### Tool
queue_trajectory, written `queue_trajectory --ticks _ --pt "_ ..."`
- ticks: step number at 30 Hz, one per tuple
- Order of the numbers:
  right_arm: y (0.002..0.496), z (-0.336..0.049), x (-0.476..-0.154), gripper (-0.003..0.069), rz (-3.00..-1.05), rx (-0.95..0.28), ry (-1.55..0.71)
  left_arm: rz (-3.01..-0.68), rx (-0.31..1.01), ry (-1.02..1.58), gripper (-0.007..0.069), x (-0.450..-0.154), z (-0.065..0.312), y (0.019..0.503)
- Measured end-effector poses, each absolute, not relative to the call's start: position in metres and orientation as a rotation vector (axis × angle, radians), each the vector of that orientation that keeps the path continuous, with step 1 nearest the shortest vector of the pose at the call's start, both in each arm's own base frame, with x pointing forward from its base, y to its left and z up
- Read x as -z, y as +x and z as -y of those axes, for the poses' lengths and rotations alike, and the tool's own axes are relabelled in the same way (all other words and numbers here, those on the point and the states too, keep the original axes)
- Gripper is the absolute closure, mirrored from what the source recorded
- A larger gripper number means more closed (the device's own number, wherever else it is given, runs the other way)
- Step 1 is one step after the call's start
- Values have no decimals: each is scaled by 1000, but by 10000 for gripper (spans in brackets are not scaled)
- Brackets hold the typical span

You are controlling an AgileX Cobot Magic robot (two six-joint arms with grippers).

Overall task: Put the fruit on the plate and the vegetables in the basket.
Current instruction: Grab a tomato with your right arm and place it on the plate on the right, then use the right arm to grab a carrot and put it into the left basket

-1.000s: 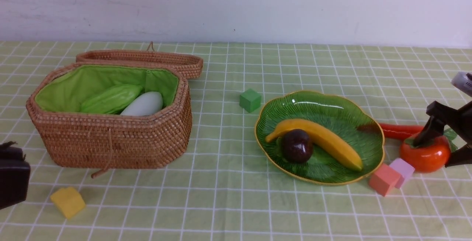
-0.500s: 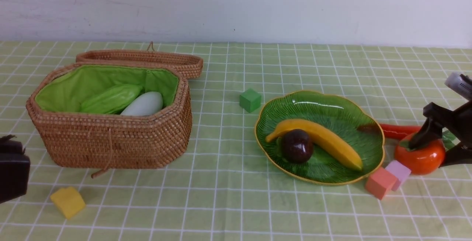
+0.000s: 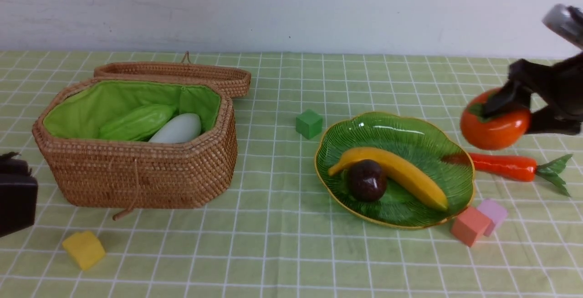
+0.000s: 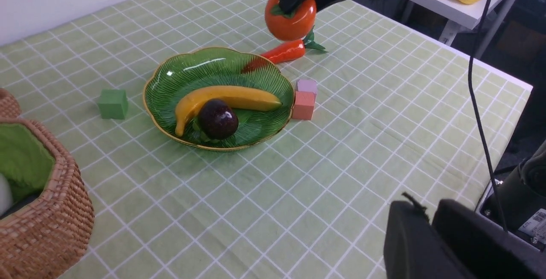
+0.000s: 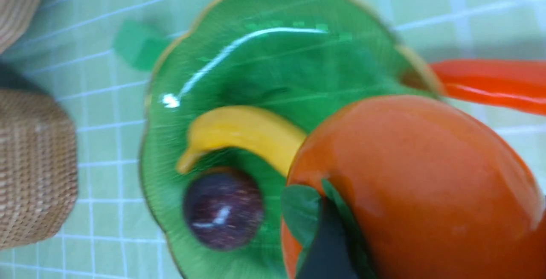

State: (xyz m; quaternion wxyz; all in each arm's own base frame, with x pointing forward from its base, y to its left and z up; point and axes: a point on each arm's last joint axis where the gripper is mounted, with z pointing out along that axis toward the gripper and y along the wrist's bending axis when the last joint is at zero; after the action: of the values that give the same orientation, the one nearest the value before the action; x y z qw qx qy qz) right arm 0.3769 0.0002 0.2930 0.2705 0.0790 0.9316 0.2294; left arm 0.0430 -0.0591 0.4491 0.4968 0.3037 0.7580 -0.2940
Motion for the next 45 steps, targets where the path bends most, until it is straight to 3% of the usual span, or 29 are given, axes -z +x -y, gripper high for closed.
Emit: queue_trajectory --ticks 8,14,19,26,31,37,41,45 --pt "411 -55 -251 141 -2445 -555 135 -1817 716 726 553 -451 59 44" --pt "424 -61 -223 141 -2457 -520 145 -1817 716 726 554 -451 59 44" --pt "425 -61 -220 128 -2455 -512 147 -1817 716 726 554 -451 59 44" --pt "423 -60 -218 11 -2487 -483 98 -1818 716 726 553 -451 59 44" --pt "417 -57 -226 2 -2512 -408 0 -1820 715 727 551 -451 59 44" --pt "403 -52 -270 58 -2434 -322 -103 -1820 715 727 547 -451 59 44" --pt "385 -44 -317 182 -2410 -151 -270 -1820 715 727 544 -451 59 44" --pt "381 -21 -334 277 -2529 21 -343 -1821 715 727 540 -450 59 44"
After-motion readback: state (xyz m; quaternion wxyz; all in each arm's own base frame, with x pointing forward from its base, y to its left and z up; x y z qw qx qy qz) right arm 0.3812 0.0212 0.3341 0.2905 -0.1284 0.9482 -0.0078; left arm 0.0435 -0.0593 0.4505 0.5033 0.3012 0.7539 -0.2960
